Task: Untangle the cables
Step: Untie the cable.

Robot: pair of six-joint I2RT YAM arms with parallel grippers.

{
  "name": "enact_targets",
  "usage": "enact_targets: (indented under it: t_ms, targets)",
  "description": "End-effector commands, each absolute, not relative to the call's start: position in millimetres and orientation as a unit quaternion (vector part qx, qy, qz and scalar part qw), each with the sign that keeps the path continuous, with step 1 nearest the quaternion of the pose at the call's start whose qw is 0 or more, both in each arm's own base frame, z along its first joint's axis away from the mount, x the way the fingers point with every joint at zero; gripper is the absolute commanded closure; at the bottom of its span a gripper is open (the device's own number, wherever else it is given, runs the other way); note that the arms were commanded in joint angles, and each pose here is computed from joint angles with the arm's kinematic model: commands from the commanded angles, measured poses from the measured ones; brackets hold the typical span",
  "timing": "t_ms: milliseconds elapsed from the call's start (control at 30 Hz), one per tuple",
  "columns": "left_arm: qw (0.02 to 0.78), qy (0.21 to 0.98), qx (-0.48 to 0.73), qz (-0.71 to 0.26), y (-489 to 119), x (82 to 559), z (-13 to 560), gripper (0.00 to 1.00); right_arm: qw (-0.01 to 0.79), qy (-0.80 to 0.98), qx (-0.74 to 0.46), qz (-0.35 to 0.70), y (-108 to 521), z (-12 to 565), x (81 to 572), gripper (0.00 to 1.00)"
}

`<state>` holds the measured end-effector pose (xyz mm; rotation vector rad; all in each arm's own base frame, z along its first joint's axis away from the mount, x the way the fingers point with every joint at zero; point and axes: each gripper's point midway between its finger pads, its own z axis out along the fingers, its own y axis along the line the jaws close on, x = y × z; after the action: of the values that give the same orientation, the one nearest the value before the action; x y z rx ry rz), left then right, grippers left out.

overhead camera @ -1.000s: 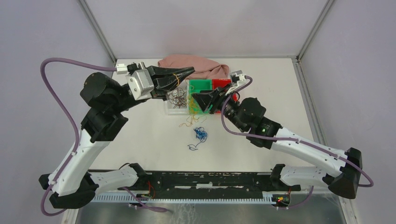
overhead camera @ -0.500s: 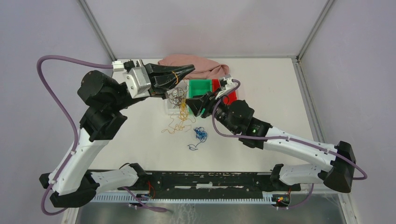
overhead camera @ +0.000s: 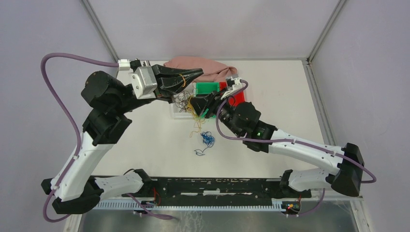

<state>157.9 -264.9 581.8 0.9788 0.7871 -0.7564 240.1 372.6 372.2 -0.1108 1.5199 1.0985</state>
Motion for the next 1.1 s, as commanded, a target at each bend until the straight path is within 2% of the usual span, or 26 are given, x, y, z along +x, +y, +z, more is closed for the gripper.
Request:
enact_targets:
  t_ms: [0,200,433,800,1067]
  targets:
    - [0.743,0.348,0.44,-0.365,-262.2,147.5,595.1,0.97,0.584,0.623,-0.039,0.519,384.8,397.4,230.0,0.47]
    - [0.751,0.338,0.441,-0.357,-260.8,147.1,603.3,0.97,0.557,0.679,-0.042,0.476,399.0,330.7,238.6,0.5]
    - [0.759,0.328,0.441,-0.349,-256.5,144.3,611.4,0.97,0.544,0.739,-0.029,0.397,383.4,254.3,248.7,0.54]
    - [0.772,0.312,0.439,-0.339,-251.1,140.6,624.5,0.97,0.534,0.774,-0.009,0.34,352.0,204.0,248.0,0.57]
    - [0.81,0.264,0.433,-0.294,-232.5,130.5,662.2,0.97,0.52,0.806,0.011,0.283,317.6,151.8,244.8,0.59]
